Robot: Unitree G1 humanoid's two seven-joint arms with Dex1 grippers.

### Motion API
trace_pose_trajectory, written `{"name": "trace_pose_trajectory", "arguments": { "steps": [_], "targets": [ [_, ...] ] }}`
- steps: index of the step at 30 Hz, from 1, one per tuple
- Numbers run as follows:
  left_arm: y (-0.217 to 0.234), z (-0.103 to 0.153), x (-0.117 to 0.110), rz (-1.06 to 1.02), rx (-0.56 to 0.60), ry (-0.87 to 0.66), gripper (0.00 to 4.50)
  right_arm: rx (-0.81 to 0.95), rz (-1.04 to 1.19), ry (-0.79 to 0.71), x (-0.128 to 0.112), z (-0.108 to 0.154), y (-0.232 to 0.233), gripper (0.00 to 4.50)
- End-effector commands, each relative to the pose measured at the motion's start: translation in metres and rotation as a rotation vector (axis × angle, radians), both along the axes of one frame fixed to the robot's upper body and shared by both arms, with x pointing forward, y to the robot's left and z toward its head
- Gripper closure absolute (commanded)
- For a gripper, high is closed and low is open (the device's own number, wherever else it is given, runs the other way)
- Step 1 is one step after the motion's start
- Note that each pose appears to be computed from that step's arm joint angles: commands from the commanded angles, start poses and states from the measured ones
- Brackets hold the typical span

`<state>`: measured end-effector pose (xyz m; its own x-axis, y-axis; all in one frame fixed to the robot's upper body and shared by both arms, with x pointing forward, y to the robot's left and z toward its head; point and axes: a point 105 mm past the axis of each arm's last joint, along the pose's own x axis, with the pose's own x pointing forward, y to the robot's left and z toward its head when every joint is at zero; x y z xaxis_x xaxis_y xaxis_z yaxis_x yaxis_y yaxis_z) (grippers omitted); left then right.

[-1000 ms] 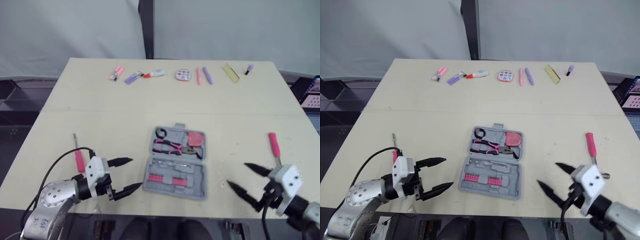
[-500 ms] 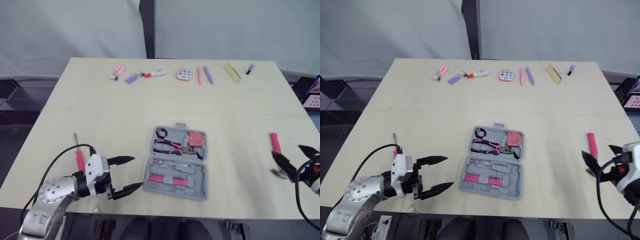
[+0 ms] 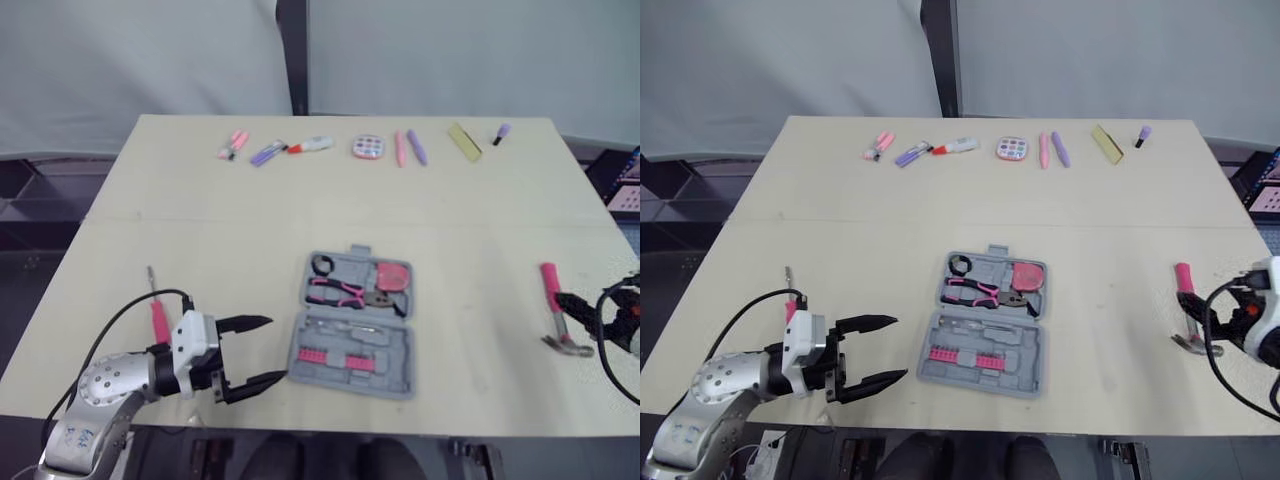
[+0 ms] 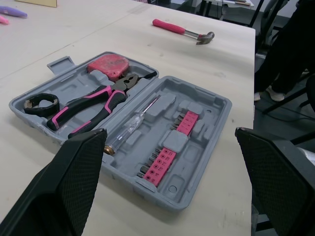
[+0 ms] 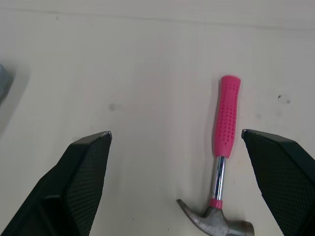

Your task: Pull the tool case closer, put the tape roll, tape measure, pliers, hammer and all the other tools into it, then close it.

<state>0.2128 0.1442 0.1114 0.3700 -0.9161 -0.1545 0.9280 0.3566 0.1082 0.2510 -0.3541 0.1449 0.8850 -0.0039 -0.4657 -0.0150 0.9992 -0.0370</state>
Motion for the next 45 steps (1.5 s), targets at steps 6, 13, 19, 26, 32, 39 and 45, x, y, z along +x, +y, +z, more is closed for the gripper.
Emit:
{"name": "trace_pose_trajectory", "arguments": {
  "steps": [6,13,19,26,32,39,45],
  "targets": [
    [-0.005,0.005,-0.004,-0.027,0.001,-0.046,0.02,0.042,-0.125,0.126,0.012,-0.008,-0.025,0.00],
    [-0.005,0.001,-0.007,-0.017,0.002,-0.051,0.02,0.049,-0.164,0.188,0.017,-0.026,-0.041,0.00],
    [-0.005,0.001,-0.008,-0.008,0.000,-0.058,0.02,0.029,-0.175,0.229,0.021,-0.040,-0.050,0.00],
    [-0.006,0.002,-0.009,0.000,-0.003,-0.060,0.02,0.026,-0.188,0.263,0.021,-0.054,-0.056,0.00],
    [-0.007,0.002,-0.010,0.001,-0.001,-0.058,0.02,0.027,-0.197,0.291,0.020,-0.063,-0.058,0.00],
    [-0.007,0.001,-0.011,0.004,0.000,-0.056,0.02,0.031,-0.196,0.327,0.016,-0.073,-0.058,0.00],
    [-0.007,0.000,-0.011,0.008,0.001,-0.052,0.02,0.038,-0.198,0.353,0.009,-0.079,-0.057,0.00]
  ]
}}
